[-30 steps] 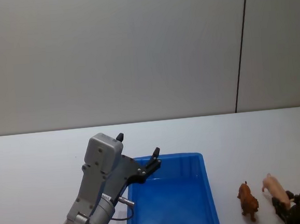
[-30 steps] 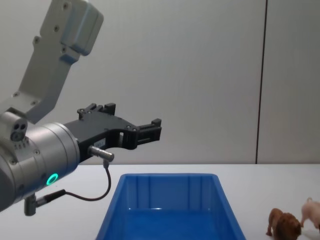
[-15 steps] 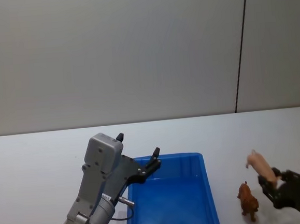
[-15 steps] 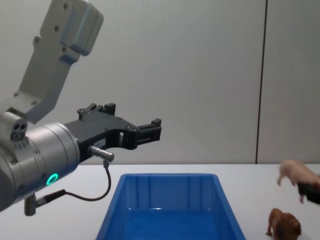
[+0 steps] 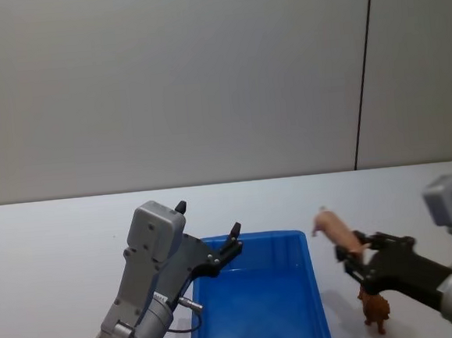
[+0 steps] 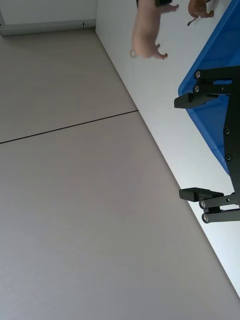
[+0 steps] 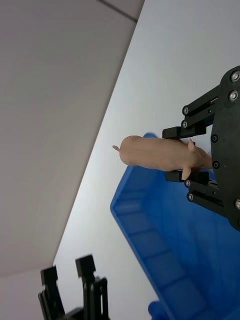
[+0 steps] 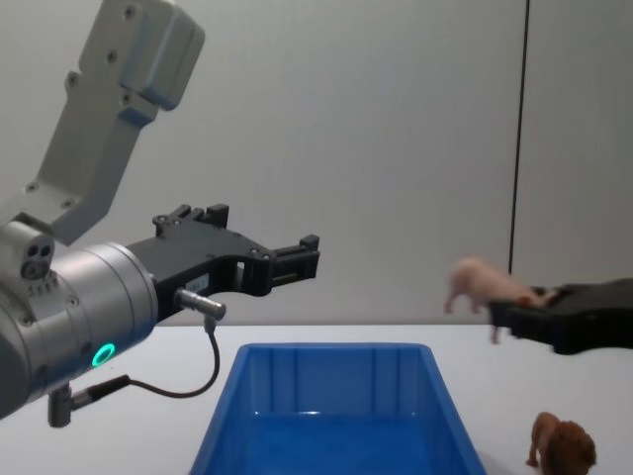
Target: Pick up the two dolls from the table and place them into the box.
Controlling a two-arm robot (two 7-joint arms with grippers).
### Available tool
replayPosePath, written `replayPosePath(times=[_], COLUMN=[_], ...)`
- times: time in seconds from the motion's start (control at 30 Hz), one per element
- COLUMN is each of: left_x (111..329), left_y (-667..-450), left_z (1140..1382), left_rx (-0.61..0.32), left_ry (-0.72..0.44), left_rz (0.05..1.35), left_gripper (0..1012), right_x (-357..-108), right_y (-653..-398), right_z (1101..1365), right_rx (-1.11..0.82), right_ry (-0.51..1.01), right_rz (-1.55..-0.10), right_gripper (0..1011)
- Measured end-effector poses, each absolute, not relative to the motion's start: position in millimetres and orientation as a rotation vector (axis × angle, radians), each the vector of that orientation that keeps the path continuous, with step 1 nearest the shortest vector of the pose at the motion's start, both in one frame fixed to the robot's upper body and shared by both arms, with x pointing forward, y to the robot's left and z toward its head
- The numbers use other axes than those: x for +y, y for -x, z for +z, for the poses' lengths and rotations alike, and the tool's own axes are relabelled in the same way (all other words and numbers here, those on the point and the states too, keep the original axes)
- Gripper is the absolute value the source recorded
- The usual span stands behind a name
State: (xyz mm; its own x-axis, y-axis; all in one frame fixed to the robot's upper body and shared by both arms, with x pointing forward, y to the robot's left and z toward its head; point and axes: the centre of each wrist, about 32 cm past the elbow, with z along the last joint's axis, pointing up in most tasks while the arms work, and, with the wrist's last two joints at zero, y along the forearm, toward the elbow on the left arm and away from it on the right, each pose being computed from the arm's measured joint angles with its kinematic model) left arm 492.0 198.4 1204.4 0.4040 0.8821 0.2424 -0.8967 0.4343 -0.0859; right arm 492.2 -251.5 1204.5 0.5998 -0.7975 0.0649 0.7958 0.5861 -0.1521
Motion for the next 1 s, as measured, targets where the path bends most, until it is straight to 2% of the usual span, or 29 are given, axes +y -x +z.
replayPosePath(times=[0.37,0.57,0.6,0.67,0.77,0.8,1.0], left_x=[198.4,198.4,198.4,198.4,198.4,198.4,198.4], left_y=[-492.0,-492.0,-492.0,-492.0,-492.0,-492.0,-492.0], left_z=[1204.4,1204.4,1204.4,1204.4,1204.4,1204.4,1204.4], left_rx=[-0.268,-0.268,-0.268,-0.268,-0.268,-0.268,-0.268], left_ry=[-0.061,-0.061,-0.061,-0.061,-0.061,-0.061,-0.061], left_rz=[1.124,1.124,1.124,1.124,1.124,1.124,1.124], left_gripper=[1001,1001,1001,1001,1001,1001,1001], right_x=[-217.0,-206.7,-205.9,-203.8,-203.7,-204.0,-210.8], right_y=[-517.3,-524.6,-525.3,-527.7,-528.9,-529.4,-527.8], right_z=[1211.6,1211.5,1211.4,1211.2,1210.7,1210.4,1208.2], right_rx=[0.068,0.085,0.087,0.092,0.094,0.095,0.091], right_ry=[0.212,0.227,0.229,0.234,0.237,0.239,0.239], right_rz=[-0.778,-0.742,-0.740,-0.734,-0.734,-0.736,-0.774], right_gripper=[366,560,560,662,719,772,946])
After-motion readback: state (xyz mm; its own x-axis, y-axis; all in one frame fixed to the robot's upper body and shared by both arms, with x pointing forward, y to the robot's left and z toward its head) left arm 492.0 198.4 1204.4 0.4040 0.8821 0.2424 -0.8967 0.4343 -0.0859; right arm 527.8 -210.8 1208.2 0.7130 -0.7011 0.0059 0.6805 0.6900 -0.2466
